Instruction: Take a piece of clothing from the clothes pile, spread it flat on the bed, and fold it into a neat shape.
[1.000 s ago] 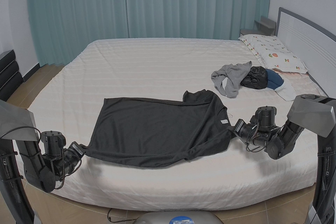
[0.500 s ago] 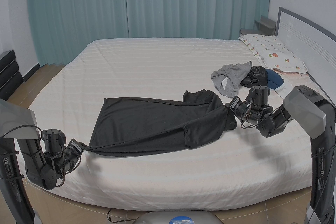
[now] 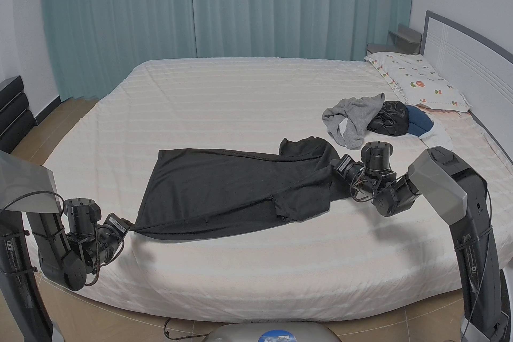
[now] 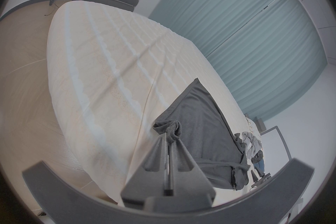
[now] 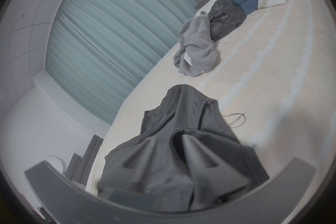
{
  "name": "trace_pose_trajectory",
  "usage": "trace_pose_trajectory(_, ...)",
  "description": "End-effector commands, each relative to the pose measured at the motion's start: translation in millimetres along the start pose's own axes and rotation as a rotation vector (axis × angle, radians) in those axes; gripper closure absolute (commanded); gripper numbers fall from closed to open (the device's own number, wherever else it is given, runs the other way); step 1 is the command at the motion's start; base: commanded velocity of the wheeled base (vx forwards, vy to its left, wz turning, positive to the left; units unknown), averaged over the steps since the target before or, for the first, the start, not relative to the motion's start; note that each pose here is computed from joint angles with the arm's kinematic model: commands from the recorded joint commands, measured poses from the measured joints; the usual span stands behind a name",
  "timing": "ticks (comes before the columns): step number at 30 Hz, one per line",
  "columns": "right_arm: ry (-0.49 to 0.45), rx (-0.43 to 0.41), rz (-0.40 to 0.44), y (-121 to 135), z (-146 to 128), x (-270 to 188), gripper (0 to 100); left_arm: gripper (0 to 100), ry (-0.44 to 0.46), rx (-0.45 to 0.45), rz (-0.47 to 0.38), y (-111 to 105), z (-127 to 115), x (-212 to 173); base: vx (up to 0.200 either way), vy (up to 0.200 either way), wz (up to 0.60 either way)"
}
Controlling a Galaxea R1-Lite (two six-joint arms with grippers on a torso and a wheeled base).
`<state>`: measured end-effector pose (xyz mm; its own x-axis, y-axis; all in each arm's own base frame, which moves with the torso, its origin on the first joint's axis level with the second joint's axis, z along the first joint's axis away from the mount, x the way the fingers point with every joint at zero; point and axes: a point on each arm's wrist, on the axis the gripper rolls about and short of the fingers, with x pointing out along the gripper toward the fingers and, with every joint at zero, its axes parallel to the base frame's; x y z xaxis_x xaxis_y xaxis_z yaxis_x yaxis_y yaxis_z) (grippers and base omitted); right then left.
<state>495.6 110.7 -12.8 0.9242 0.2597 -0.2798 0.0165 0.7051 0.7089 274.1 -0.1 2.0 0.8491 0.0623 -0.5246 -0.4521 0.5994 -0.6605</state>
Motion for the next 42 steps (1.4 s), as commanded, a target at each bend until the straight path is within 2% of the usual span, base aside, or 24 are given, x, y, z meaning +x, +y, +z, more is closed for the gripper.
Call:
trace_pose_trajectory(1,0.011,0.002,-0.008,-8,-7,3,0,100,0.003,0.001,0.004,1,-1,0,0.000,0.000,0.00)
trace_pose_trajectory(6,-0.028,0.012,0.004,2,20,-12,0,100,0.001,0.000,0.001,0,0,0,0.000,0.000,0.00)
trace_pose_trajectory(10,-0.004,0.016,0.031,15,33,-33,0,100,-0.001,-0.001,-0.001,0,0,0,0.000,0.000,0.00)
trace_pose_trajectory(16,0.226,0.031,0.023,13,3,-77,0,100,-0.001,-0.001,-0.001,0,0,-1,0.000,0.000,0.00)
trace_pose_trajectory(17,0.226,0.031,0.023,13,3,-77,0,100,-0.001,-0.001,-0.001,0,0,-1,0.000,0.000,0.00)
trace_pose_trajectory(18,0.280,0.035,0.013,9,-8,-84,0,100,-0.001,-0.001,-0.001,0,0,-1,0.000,0.000,0.00)
trace_pose_trajectory(20,0.318,0.036,-0.001,6,-20,-87,0,100,0.001,-0.001,0.001,0,0,-2,0.000,0.000,0.00)
trace_pose_trajectory(31,0.383,0.024,-0.003,5,-48,-77,0,100,0.005,0.000,0.002,1,-1,-3,0.000,0.000,0.00)
trace_pose_trajectory(40,0.396,0.016,-0.004,13,-54,-57,0,100,0.002,-0.001,-0.002,0,0,-3,0.000,0.000,0.00)
trace_pose_trajectory(41,0.397,0.016,-0.007,13,-54,-54,100,100,0.003,0.000,0.000,0,0,-3,0.000,0.000,0.00)
trace_pose_trajectory(42,0.397,0.016,-0.007,13,-54,-54,100,100,0.003,0.000,0.000,0,0,-3,0.000,0.000,0.00)
